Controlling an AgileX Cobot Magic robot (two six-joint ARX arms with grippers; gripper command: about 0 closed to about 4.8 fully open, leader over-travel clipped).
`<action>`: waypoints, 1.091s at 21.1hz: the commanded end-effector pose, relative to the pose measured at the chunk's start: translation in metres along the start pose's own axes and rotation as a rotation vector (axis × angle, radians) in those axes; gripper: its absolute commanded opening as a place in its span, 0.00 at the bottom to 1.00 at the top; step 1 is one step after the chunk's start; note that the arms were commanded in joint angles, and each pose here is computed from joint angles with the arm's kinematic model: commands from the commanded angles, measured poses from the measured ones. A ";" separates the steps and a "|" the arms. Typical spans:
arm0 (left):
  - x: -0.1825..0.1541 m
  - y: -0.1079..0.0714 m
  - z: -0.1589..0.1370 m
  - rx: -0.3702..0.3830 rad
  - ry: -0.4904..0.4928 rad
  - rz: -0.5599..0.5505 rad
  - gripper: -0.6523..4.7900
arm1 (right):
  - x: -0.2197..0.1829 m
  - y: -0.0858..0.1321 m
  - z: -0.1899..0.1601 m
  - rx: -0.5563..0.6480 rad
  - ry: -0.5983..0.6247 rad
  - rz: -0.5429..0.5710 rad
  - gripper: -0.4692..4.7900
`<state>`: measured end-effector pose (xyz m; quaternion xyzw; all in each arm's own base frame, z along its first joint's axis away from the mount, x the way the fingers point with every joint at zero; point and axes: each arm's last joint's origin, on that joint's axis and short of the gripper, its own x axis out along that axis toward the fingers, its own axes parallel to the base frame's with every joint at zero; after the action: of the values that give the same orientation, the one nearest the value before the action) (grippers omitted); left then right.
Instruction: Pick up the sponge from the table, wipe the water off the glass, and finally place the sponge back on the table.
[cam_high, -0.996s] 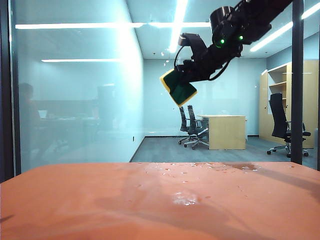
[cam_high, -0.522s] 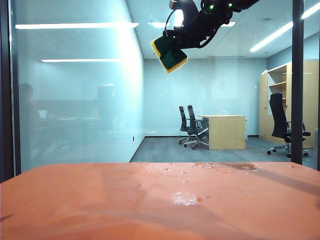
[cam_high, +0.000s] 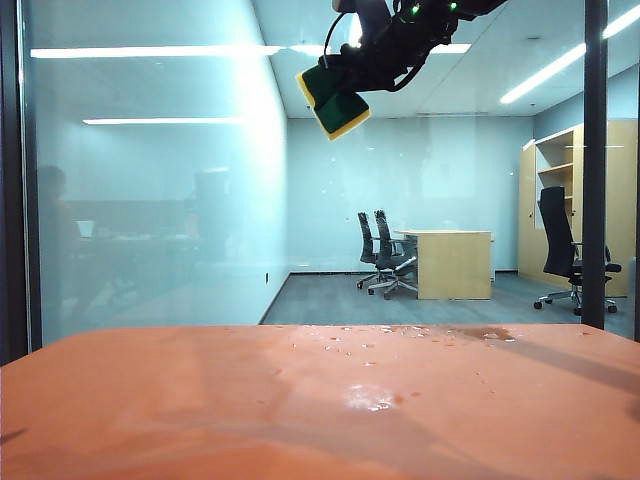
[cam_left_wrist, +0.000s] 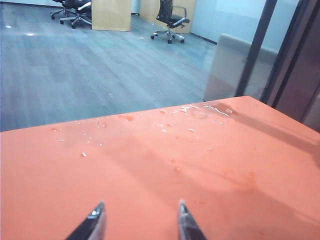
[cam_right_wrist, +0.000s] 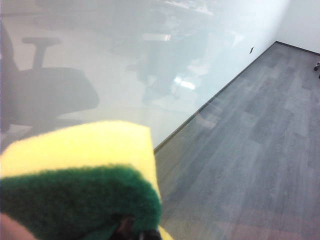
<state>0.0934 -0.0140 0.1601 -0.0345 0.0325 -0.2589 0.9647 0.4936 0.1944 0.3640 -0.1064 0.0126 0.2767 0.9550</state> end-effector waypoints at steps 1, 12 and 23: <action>0.000 0.000 0.003 0.014 -0.015 -0.002 0.46 | 0.016 0.005 -0.028 0.018 0.080 0.001 0.07; 0.000 0.000 0.004 0.024 -0.031 -0.002 0.46 | 0.032 0.010 -0.095 0.016 0.298 -0.028 0.07; 0.000 0.000 0.005 0.045 -0.039 0.023 0.46 | 0.027 0.004 -0.094 0.013 0.282 -0.060 0.07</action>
<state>0.0938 -0.0135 0.1622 -0.0236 0.0190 -0.2502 0.9677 0.5163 0.1977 0.2497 -0.1393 0.1871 0.2579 0.9376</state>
